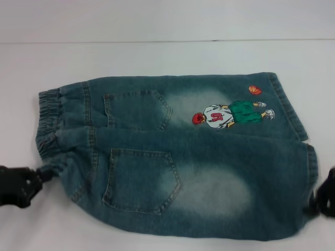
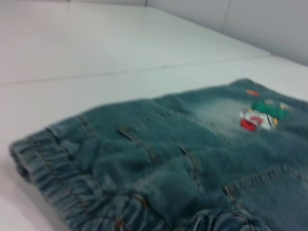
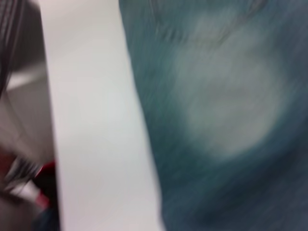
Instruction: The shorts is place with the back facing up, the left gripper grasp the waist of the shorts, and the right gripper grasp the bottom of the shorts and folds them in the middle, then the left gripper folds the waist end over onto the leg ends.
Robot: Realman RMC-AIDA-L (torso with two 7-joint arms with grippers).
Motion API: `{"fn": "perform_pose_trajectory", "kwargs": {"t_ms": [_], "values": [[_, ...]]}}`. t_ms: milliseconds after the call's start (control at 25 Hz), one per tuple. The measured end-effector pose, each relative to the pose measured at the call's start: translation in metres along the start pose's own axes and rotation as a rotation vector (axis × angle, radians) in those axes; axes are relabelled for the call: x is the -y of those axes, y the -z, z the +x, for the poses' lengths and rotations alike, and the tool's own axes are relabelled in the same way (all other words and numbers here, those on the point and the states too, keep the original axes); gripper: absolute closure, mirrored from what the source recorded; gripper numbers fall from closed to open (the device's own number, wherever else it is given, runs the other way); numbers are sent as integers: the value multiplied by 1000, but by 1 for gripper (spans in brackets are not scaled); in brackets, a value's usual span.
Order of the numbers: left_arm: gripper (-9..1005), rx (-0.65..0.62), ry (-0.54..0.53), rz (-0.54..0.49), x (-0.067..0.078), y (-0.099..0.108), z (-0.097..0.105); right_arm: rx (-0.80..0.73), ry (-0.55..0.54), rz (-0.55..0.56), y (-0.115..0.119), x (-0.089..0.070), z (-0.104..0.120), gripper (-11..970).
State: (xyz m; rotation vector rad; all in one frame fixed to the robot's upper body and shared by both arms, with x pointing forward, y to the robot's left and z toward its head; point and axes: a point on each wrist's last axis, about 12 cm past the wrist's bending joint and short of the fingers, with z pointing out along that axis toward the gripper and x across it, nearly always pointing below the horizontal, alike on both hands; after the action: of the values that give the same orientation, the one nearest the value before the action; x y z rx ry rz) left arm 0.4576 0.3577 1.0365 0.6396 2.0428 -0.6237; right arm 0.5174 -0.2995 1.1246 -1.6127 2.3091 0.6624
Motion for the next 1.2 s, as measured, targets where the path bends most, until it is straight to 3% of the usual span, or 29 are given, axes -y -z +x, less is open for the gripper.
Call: {"fn": "perform_pose_trajectory", "kwargs": {"t_ms": [240, 720, 880, 1200], "values": [[945, 39, 44, -38, -7, 9, -14, 230, 20, 173, 33, 12, 8, 931], [945, 144, 116, -87, -19, 11, -42, 525, -81, 421, 52, 33, 1, 934], [945, 163, 124, -106, -24, 3, -52, 579, -165, 506, 51, 49, -2, 934], [945, 154, 176, -173, -37, -22, -64, 574, -244, 595, 27, 77, -11, 935]]}}
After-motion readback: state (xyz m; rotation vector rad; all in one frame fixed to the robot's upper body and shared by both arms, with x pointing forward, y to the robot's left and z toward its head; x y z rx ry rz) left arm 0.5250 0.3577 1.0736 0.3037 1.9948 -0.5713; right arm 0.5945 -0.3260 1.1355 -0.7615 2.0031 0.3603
